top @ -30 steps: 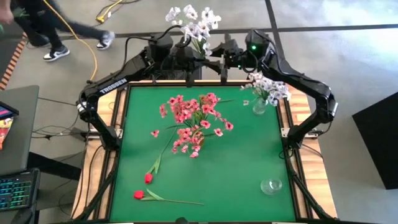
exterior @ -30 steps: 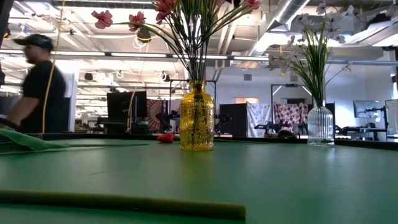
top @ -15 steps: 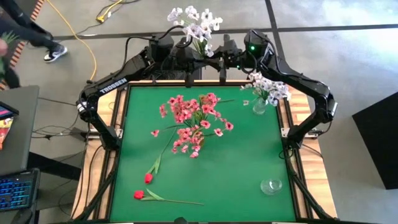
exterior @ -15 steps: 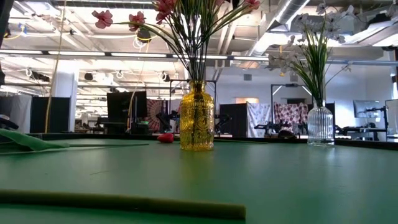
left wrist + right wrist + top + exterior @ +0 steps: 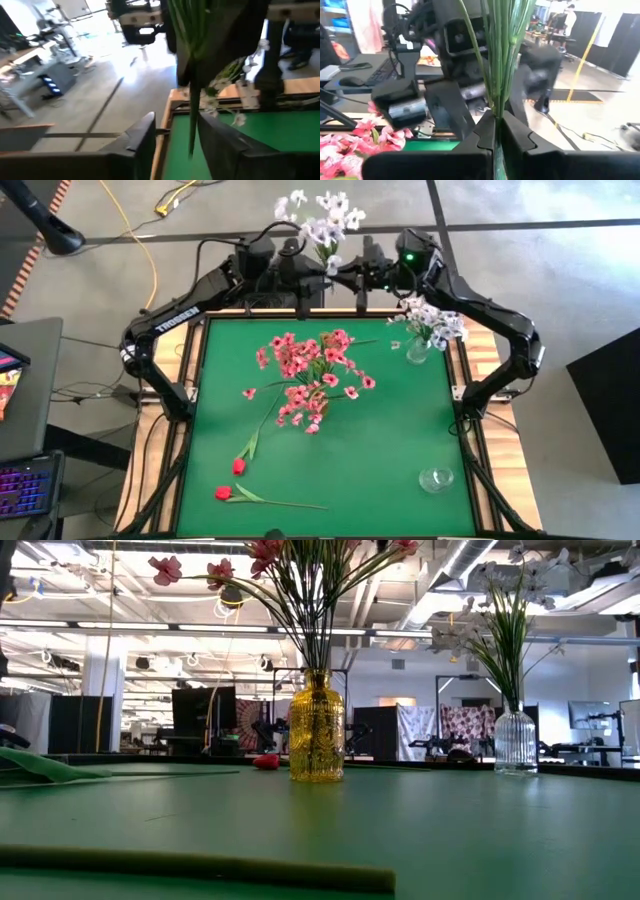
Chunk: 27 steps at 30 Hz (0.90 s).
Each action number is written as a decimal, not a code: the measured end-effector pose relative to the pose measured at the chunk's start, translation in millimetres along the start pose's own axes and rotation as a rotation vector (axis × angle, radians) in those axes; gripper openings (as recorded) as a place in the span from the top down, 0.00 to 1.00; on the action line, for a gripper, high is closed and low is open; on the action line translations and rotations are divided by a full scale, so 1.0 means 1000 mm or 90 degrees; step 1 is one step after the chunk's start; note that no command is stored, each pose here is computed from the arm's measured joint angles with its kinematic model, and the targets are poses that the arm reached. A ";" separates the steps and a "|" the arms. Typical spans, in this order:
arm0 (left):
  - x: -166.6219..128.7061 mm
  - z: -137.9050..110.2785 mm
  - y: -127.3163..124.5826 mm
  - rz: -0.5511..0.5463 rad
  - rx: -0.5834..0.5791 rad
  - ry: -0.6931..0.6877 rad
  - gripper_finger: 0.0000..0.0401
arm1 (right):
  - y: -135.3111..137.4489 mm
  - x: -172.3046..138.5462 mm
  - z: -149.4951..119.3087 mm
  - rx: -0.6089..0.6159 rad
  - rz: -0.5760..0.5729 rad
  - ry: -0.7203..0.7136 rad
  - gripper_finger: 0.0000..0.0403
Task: Sort flowers into vase by color
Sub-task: Put the white flowers into the top transparent vase
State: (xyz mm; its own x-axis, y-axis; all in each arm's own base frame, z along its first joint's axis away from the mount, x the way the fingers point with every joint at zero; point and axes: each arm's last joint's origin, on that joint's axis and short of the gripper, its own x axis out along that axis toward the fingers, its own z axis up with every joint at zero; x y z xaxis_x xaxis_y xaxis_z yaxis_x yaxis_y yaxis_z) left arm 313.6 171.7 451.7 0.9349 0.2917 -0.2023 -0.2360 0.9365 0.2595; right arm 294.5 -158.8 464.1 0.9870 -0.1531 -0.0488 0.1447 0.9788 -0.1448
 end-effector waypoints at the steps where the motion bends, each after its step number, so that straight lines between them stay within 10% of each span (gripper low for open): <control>1: -0.004 0.002 0.000 0.009 0.009 0.002 0.64 | 0.000 -0.005 0.003 -0.001 -0.007 0.001 0.90; 15: -0.090 0.023 0.023 0.000 -0.005 -0.044 0.57 | 0.022 -0.101 0.042 -0.031 -0.059 0.018 0.90; 27: -0.123 0.012 0.025 0.010 -0.047 0.040 0.68 | 0.087 -0.159 0.055 0.028 0.091 0.046 0.90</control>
State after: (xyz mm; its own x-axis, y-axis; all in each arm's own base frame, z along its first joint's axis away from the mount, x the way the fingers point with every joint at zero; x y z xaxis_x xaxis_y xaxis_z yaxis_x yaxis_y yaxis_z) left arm 195.7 157.1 494.9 0.9132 0.3158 -0.2576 -0.2717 0.9428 0.1930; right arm 153.7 -42.0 514.0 0.9903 -0.0202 -0.1376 0.0081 0.9961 -0.0876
